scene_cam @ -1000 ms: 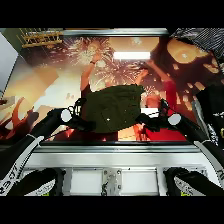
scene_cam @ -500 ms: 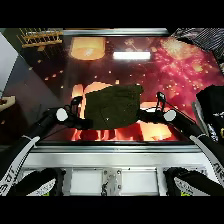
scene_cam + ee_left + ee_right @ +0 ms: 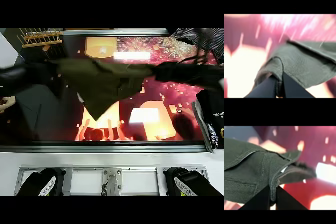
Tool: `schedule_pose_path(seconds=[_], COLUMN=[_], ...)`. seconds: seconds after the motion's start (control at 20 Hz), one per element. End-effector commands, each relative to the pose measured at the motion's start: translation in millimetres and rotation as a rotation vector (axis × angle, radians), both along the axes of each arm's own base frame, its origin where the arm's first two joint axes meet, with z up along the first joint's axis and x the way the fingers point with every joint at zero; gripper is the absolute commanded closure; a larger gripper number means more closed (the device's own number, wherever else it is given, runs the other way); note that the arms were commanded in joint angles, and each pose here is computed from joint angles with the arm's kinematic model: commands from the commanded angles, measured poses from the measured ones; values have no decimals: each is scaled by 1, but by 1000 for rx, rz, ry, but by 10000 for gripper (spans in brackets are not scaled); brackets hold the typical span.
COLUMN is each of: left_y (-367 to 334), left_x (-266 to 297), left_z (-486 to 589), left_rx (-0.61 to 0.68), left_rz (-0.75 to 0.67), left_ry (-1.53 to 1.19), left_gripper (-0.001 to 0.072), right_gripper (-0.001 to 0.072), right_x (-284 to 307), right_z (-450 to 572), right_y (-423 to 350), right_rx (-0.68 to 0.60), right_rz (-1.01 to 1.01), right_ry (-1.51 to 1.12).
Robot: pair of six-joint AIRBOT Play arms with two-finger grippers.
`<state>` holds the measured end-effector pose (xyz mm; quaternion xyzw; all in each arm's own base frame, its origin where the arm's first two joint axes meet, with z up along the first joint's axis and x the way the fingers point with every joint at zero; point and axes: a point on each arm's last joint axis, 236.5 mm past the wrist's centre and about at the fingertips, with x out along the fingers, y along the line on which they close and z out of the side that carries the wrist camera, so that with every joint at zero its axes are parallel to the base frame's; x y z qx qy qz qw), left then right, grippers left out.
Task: Fold the clothes and pants, and hang the long-sleeved shirts on hangers.
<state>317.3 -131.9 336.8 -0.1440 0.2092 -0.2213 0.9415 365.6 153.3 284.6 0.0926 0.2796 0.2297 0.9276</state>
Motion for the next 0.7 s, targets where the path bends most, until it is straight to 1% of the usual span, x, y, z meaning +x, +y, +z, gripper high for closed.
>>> schedule_pose_path(seconds=[0.0, 0.15, 0.2, 0.3, 0.4, 0.55, 0.65], left_y=[6, 10, 11, 6, 3, 7, -4], left_x=[-88, -129, -133, -120, -81, 3, 53], left_z=[126, 147, 149, 136, 95, -6, -75], left_rx=[-74, -124, -146, -135, -72, 49, 78], left_rz=[-24, -43, -40, -45, -21, 70, 76], left_ry=[-355, -428, -422, -363, -206, 106, 258], left_gripper=[687, 687, 687, 687, 687, 687, 687], right_gripper=[681, 681, 681, 681, 681, 682, 681], right_x=[-67, -112, -121, -127, -120, -98, -71], right_z=[101, 107, 102, 81, 42, -45, -103], right_y=[-18, -26, -26, -26, -23, -18, -13], right_rx=[59, 125, 150, 190, 153, 10, -51], right_rz=[-28, -53, -66, -102, -115, -89, -72], right_ry=[-182, -128, -83, 53, 214, 503, 638])
